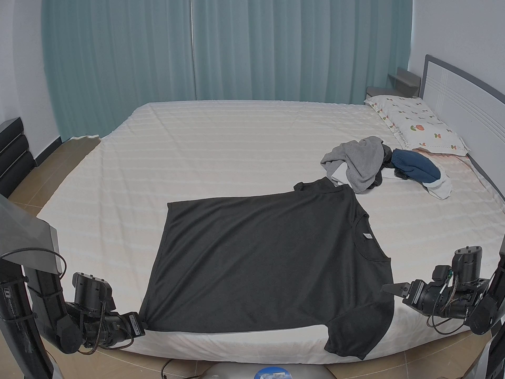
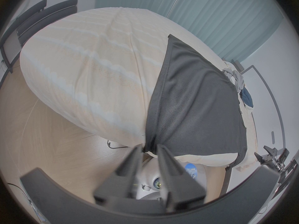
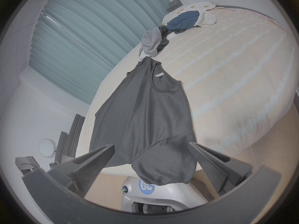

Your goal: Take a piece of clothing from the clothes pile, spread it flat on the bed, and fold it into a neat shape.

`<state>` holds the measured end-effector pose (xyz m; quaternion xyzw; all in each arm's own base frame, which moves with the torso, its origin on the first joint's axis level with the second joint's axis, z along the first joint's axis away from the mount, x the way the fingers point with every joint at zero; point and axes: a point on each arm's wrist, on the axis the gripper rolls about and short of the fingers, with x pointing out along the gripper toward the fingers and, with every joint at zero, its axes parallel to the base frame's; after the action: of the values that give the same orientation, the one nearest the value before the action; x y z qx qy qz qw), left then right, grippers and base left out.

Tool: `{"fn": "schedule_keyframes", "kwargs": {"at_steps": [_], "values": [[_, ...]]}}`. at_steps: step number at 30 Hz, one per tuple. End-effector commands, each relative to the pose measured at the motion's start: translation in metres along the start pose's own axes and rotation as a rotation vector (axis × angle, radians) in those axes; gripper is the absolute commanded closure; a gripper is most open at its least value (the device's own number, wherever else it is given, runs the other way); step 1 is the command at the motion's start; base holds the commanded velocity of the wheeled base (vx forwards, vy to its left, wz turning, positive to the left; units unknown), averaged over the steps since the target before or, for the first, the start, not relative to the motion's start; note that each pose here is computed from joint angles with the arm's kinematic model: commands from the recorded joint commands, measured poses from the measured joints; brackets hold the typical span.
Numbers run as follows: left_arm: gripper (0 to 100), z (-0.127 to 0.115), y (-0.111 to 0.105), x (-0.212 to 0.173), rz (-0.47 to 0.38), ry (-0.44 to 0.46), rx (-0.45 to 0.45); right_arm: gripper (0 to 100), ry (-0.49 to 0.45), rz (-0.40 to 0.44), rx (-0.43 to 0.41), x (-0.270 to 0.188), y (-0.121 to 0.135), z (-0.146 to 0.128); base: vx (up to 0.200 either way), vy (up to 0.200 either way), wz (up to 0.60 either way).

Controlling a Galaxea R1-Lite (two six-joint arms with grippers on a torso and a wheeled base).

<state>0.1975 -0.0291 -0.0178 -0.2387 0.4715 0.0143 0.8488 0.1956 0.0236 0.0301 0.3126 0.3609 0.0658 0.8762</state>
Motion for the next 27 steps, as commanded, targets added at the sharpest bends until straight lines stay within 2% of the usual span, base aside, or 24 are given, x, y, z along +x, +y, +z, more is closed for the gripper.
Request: {"fn": "schedule_keyframes", "kwargs": {"at_steps": [1, 10, 16, 20, 24, 27], "values": [[0, 0.003, -0.002, 0.001, -0.039, 0.005, -0.008, 0, 0.019, -0.012, 0.007, -0.001, -0.002, -0.004, 0.000, 0.000, 0.00], [0, 0.005, -0.006, 0.006, -0.142, 0.060, -0.023, 0, 0.027, -0.018, 0.010, 0.001, -0.004, -0.005, 0.000, 0.000, 0.00], [0, 0.013, -0.008, 0.016, -0.195, 0.025, -0.012, 0, 0.024, -0.018, 0.007, 0.000, -0.003, -0.005, 0.000, 0.000, 0.00], [0, 0.011, -0.006, 0.019, -0.207, 0.007, 0.009, 0, 0.024, -0.018, 0.009, 0.000, -0.003, -0.005, 0.000, 0.000, 0.00], [0, 0.003, -0.001, 0.019, -0.184, 0.024, 0.069, 0, 0.024, -0.018, 0.007, 0.000, -0.003, -0.005, 0.000, 0.000, 0.00], [0, 0.001, 0.001, 0.018, -0.177, 0.026, 0.076, 0, 0.025, -0.019, 0.008, 0.001, -0.003, -0.005, 0.000, 0.000, 0.00]]}}
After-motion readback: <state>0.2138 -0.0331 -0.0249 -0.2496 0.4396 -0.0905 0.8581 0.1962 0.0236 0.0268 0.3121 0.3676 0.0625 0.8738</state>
